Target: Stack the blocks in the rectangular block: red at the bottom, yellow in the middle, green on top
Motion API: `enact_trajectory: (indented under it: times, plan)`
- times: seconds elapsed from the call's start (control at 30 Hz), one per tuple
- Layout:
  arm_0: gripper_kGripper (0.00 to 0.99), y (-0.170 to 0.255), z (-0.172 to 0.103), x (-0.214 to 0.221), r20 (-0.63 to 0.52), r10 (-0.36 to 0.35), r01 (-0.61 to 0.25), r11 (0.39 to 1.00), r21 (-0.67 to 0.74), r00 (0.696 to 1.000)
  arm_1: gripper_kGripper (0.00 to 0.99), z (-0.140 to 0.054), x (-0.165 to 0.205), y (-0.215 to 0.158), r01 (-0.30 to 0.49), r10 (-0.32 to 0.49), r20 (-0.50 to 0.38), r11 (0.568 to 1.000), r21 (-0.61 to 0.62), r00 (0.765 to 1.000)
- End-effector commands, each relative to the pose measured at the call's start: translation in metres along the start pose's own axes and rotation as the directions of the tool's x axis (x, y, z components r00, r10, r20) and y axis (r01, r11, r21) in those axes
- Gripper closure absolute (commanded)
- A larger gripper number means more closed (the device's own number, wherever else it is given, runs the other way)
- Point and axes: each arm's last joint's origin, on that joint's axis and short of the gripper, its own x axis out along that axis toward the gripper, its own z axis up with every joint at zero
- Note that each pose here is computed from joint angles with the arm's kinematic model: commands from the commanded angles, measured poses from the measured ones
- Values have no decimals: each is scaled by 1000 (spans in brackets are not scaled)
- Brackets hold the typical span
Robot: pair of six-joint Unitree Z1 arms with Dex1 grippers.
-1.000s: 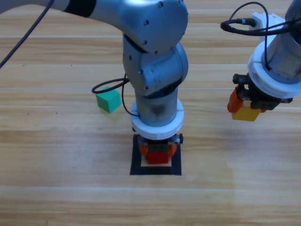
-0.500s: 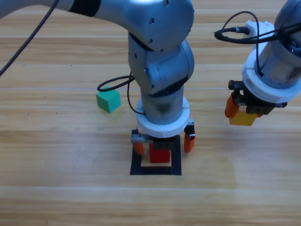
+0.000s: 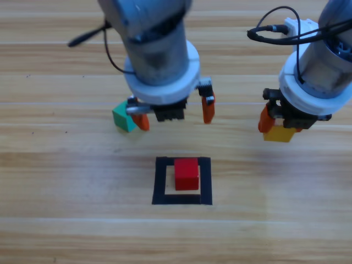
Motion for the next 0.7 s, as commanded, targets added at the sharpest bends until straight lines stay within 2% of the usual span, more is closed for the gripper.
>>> enact_trajectory:
  times: [0.03,0.37,0.7]
  plan:
    - [0,36,10,-27,54,53,-53,999,6,997,990,-18,24,45,31,-38,-79,995,-94,996]
    - [0,93,16,-40,158,148,-162,983,84,976,990,-22,54,99,54,-80,-134,981,-185,988]
    - [0,101,18,-45,173,148,-166,982,89,974,990,-24,61,137,36,-76,-140,963,-267,987]
